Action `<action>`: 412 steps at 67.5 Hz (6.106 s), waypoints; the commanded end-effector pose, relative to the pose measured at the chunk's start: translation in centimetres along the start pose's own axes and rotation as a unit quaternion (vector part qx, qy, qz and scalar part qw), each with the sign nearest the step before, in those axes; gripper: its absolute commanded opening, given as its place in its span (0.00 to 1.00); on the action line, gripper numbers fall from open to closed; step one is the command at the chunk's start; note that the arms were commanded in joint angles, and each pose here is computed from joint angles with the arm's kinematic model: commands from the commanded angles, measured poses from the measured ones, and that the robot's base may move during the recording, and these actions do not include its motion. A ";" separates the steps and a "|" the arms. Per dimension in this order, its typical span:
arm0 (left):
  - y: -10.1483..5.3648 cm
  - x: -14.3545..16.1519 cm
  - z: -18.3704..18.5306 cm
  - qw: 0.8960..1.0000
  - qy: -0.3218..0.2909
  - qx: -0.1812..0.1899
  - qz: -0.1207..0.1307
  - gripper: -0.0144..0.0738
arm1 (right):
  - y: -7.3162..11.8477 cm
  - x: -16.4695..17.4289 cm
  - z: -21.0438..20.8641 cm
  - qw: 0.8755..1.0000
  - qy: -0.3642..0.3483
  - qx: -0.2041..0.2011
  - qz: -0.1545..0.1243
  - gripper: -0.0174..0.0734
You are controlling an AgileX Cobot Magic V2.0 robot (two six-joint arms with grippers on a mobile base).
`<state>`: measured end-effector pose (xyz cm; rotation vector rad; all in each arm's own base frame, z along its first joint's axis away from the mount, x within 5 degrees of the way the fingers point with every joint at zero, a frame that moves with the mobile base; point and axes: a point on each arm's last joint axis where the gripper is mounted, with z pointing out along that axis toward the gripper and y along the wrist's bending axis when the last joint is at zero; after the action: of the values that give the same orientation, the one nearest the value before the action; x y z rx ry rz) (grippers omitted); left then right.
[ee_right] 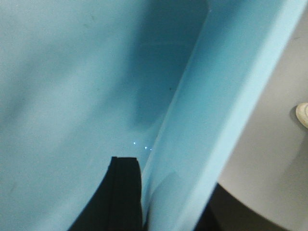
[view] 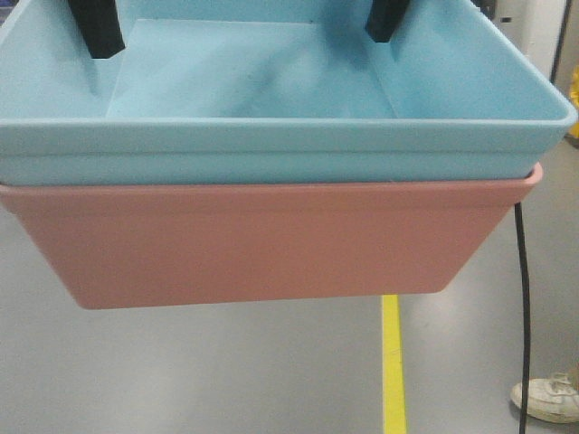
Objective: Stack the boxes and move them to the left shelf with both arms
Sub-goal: 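Hold the stacked tubs with both grippers while the base drives away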
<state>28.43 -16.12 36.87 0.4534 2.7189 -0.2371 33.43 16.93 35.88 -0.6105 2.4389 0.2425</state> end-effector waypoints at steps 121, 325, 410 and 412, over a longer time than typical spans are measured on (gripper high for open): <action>-2.8 -0.6 -3.6 0.989 -0.088 0.115 0.009 0.16 | 1.8 -1.9 -3.4 0.993 -0.099 -0.056 0.011 0.25; -3.5 -0.4 -3.8 0.985 -0.081 0.154 -0.004 0.16 | 1.8 -1.9 -3.4 0.993 -0.099 -0.057 0.011 0.25; -3.5 -0.4 -3.8 0.984 -0.080 0.156 -0.004 0.16 | 1.8 -1.9 -3.4 0.993 -0.099 -0.057 0.011 0.25; -3.5 -0.4 -3.8 0.984 -0.080 0.156 -0.004 0.16 | 1.8 -1.9 -3.4 0.993 -0.099 -0.057 0.011 0.25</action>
<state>28.22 -16.56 36.73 0.4410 2.7391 -0.3107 33.54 16.65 36.06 -0.6109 2.4310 0.2224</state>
